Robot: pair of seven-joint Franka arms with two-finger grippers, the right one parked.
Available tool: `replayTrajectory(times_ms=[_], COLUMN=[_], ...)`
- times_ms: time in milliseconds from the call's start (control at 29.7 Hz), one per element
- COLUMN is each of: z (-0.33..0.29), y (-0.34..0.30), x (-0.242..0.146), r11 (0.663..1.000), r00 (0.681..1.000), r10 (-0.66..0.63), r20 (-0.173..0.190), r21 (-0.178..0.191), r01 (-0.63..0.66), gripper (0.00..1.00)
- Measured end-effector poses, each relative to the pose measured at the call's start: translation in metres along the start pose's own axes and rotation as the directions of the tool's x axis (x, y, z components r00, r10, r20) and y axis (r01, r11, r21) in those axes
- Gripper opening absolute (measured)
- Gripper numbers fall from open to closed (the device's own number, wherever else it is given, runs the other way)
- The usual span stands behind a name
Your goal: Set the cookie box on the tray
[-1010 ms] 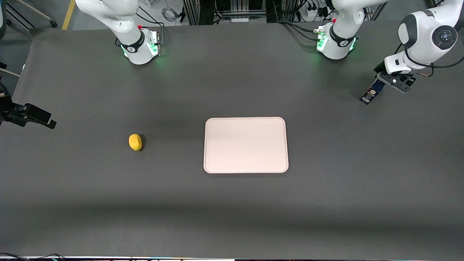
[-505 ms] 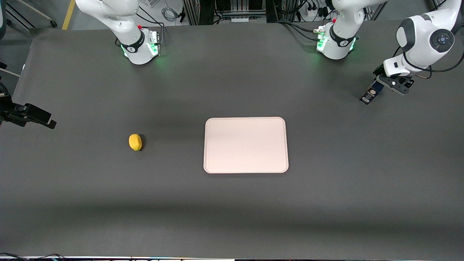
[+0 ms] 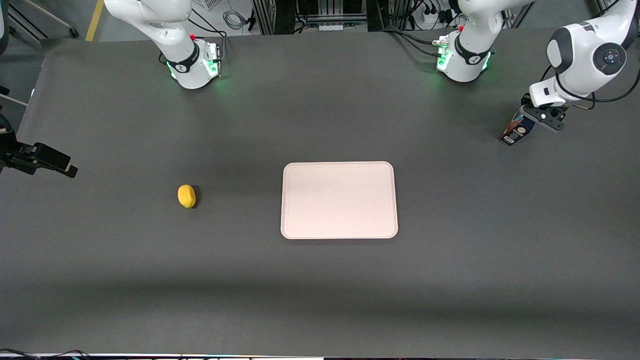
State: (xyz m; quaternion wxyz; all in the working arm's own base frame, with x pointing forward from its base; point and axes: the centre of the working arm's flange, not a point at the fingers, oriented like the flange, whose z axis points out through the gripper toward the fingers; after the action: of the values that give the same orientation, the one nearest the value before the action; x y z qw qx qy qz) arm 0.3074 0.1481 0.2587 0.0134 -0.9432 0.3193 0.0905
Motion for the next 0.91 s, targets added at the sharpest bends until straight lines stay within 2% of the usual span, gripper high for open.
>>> replayTrajectory(times_ms=[337,505,909], z=[-0.055,-0.115,-0.281], y=[-0.03,-0.048,-0.068], x=[-0.005,-0.001,0.001], r11=[0.999,0.996,0.983], r00=[0.998,0.996,0.983], r10=[-0.048,-0.092,-0.183], r20=[0.038,0.014,-0.034], r21=[-0.012,-0.021,-0.018], r01=[0.048,0.092,0.182], gripper=[0.23,0.23,0.23])
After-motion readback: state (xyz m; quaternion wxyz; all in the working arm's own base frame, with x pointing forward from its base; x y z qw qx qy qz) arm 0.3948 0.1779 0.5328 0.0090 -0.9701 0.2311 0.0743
